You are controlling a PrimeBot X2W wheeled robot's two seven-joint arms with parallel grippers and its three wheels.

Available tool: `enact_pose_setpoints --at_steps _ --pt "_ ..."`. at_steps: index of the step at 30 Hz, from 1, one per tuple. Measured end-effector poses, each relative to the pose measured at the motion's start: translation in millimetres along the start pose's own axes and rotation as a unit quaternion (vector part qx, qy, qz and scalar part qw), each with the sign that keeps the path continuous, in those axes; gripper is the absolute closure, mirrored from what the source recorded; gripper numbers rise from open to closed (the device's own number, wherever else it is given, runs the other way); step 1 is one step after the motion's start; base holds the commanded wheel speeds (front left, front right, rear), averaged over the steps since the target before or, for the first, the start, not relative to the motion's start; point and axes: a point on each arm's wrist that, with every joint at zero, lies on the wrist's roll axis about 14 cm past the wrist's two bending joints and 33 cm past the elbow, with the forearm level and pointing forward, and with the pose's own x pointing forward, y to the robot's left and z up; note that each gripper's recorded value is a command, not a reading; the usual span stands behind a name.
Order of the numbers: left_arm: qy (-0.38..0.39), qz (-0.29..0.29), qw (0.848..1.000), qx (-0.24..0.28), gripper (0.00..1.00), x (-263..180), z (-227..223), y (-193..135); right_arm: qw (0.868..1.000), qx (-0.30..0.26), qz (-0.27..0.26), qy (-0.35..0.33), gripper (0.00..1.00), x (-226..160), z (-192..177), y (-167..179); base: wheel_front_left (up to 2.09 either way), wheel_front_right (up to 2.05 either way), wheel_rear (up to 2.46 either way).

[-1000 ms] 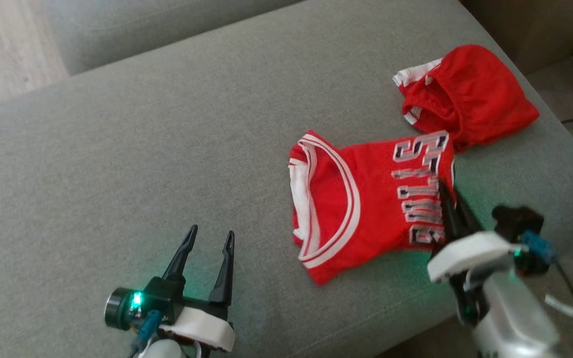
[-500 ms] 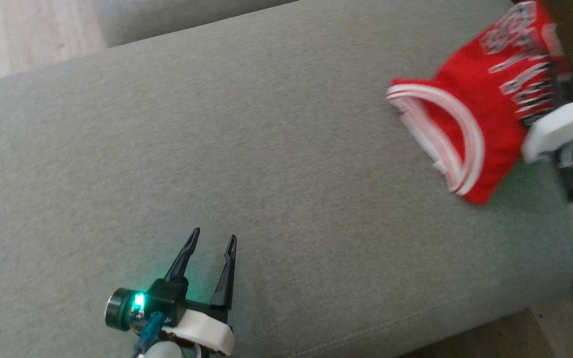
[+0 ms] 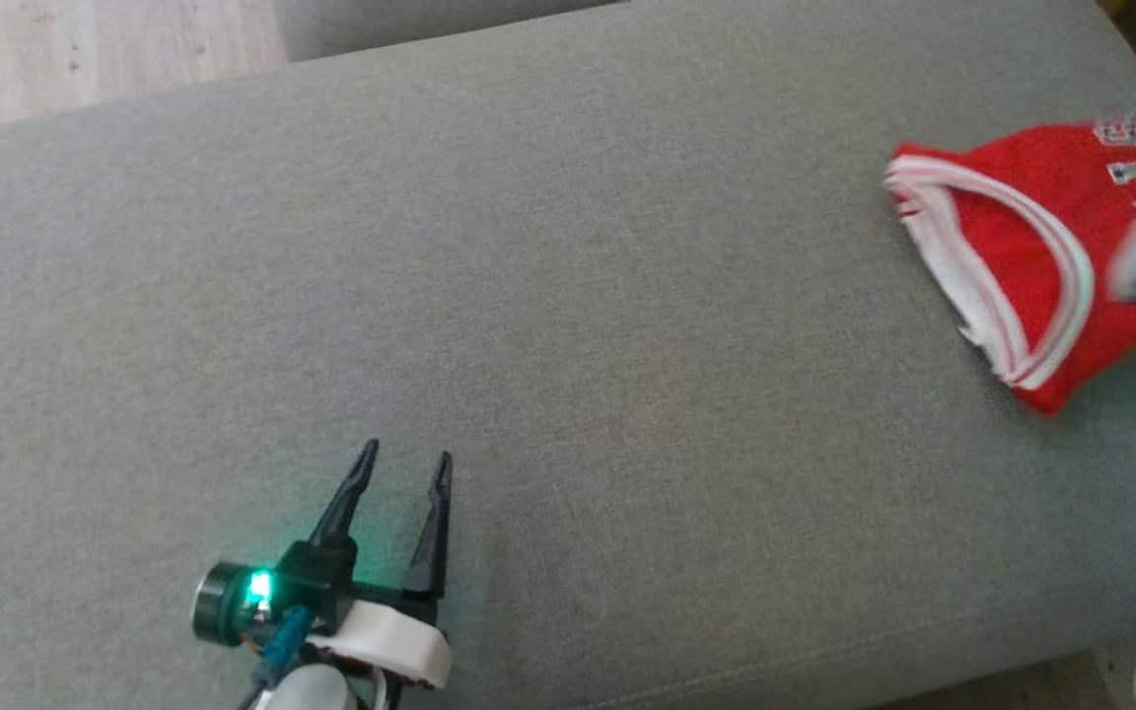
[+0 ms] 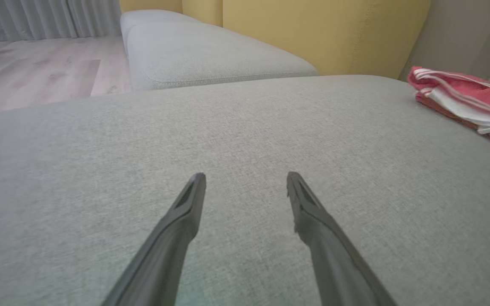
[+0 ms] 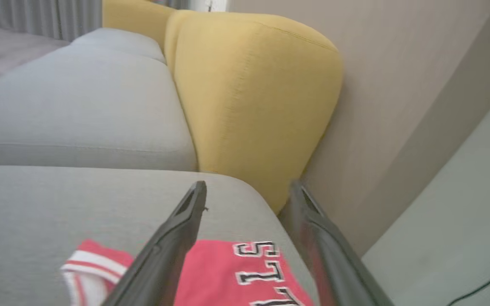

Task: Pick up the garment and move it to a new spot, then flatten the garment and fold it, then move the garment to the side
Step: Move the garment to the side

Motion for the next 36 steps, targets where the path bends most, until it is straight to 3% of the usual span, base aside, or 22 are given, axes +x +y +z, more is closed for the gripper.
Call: enact_pose_setpoints --at_steps 5,10,19,25,36 --pt "-0.009 0.031 0.999 0.001 0.0 -5 6 16 0.996 0.038 0.068 -0.037 0.0 -2 23 75 0.0 0.0 0.0" --pt "-0.024 0.089 0.996 -0.018 0.0 -17 15 46 0.987 0.079 0.119 -0.068 0.0 -18 34 126 0.0 0.0 0.0" --pt "-0.043 0.177 0.983 -0.024 0.0 -50 24 91 0.967 0.157 0.201 -0.006 0.0 -76 -22 195 0.0 0.0 0.0" --pt "-0.038 0.22 0.974 -0.025 0.0 -79 17 108 0.956 0.191 0.224 -0.012 0.0 -97 -17 211 0.0 0.0 0.0" --pt "-0.055 0.267 0.962 -0.028 0.0 -108 23 126 0.951 0.205 0.229 -0.032 0.0 -120 -6 206 0.0 0.0 0.0"
